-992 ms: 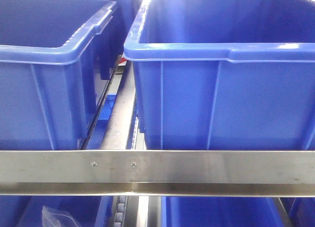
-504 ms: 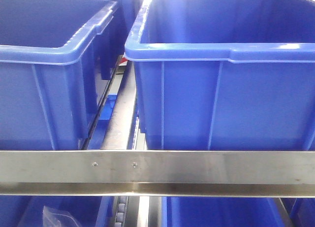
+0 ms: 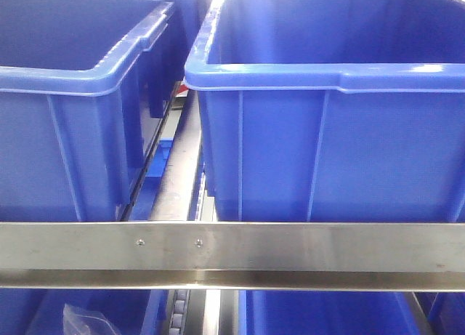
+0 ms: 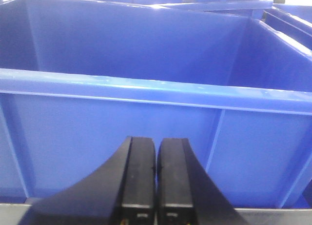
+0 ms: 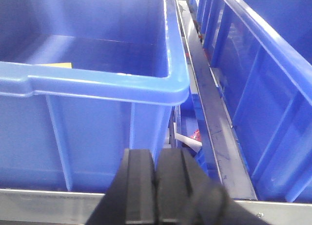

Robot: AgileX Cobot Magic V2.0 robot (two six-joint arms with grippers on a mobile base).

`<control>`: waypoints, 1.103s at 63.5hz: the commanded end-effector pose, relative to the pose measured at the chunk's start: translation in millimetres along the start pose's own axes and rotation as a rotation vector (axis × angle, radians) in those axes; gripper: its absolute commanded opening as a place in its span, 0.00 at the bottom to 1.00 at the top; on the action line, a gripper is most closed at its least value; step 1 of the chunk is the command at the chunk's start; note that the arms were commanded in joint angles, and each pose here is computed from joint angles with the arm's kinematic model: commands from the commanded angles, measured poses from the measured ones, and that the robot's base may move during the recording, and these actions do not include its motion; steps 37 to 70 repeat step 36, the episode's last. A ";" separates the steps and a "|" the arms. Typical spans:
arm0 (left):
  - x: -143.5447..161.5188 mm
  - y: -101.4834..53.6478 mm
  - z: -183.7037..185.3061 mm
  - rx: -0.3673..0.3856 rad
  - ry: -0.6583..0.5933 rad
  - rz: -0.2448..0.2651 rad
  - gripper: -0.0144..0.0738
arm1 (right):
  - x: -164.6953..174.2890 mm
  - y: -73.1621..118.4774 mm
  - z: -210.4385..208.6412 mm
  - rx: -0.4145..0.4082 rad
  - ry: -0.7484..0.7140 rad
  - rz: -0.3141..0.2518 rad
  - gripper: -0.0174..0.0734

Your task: Place yellow foam block on left shelf second layer

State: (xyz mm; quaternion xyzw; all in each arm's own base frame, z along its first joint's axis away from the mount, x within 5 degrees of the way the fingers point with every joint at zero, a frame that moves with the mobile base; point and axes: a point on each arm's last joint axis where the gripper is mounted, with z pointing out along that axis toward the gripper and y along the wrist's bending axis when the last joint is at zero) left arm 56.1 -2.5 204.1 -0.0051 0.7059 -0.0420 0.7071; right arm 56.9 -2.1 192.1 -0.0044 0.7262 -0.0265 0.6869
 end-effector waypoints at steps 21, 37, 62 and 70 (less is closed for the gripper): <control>0.8 -1.0 -0.1 0.016 -0.071 -0.011 0.32 | -16.4 -0.7 -3.5 0.009 -0.125 -0.002 0.26; 0.8 -1.0 -0.1 0.016 -0.071 -0.011 0.32 | -16.4 -0.7 -3.5 0.009 -0.125 -0.002 0.26; 0.8 -1.0 -0.1 0.016 -0.071 -0.011 0.32 | -16.4 -0.7 -3.5 0.009 -0.125 -0.002 0.26; 0.8 -1.0 -0.1 0.016 -0.071 -0.011 0.32 | -16.4 -0.7 -3.5 0.009 -0.125 -0.002 0.26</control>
